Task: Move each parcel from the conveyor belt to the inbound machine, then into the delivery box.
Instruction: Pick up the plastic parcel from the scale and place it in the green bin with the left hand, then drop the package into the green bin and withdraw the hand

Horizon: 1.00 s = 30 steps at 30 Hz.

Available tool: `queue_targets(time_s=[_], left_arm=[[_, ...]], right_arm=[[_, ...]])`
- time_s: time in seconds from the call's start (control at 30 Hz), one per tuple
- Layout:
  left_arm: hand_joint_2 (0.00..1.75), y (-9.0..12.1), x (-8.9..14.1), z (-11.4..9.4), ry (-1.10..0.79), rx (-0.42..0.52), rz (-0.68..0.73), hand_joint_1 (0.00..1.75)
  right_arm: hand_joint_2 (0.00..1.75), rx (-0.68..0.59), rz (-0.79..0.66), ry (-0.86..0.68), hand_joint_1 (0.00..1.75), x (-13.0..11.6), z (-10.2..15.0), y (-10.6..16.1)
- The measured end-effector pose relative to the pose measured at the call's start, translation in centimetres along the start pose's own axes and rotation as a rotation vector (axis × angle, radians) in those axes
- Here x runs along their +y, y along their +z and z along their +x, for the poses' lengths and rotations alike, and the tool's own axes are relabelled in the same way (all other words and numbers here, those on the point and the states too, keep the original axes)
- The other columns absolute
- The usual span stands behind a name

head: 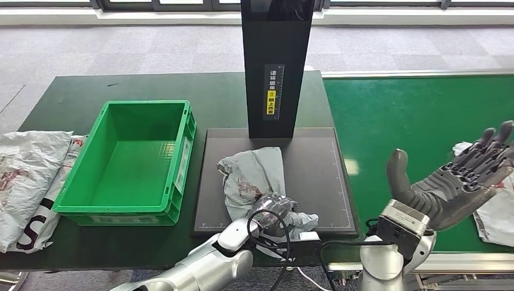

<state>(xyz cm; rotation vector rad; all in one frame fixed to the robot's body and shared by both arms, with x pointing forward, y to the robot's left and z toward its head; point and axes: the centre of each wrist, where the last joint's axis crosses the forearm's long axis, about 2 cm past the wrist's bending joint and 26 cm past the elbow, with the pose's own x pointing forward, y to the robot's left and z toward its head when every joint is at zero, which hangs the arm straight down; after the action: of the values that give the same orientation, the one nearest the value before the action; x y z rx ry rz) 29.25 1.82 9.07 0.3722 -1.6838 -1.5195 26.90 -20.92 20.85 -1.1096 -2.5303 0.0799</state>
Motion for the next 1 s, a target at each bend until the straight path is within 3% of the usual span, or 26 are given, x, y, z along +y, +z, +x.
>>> queue_targets(time_s=[0.13,0.27,0.43,0.57,0.73,0.9,1.0], left_arm=[[1.75,0.0,0.1,-0.2,-0.003,0.005,0.015,1.75],[1.75,0.2,0.8,-1.5,0.017,0.021,0.159,1.75],[1.75,0.8,3.6,-3.6,0.009,0.022,0.352,1.75],[1.75,2.0,5.4,-4.2,-0.04,0.037,0.525,1.75],[1.75,3.9,9.4,-4.6,-0.138,-0.029,0.796,1.75],[1.75,5.4,12.4,-5.1,-0.201,-0.107,0.965,1.75],[1.75,6.3,13.9,-5.5,-0.23,-0.107,1.049,1.75]], right_arm=[[1.75,0.001,0.0,0.001,0.0,0.0,0.0,0.0],[1.75,0.002,0.0,0.001,0.0,0.0,0.0,0.0],[1.75,0.007,-0.001,0.003,0.0,-0.1,-0.1,0.1],[1.75,0.013,-0.004,0.005,0.0,-0.2,-0.2,0.2],[1.75,0.024,-0.01,0.007,0.0,-0.3,-0.4,0.2],[1.75,0.026,-0.011,0.007,0.0,-0.4,-0.5,0.2],[1.75,0.026,-0.011,0.007,0.0,-0.4,-0.5,0.2]])
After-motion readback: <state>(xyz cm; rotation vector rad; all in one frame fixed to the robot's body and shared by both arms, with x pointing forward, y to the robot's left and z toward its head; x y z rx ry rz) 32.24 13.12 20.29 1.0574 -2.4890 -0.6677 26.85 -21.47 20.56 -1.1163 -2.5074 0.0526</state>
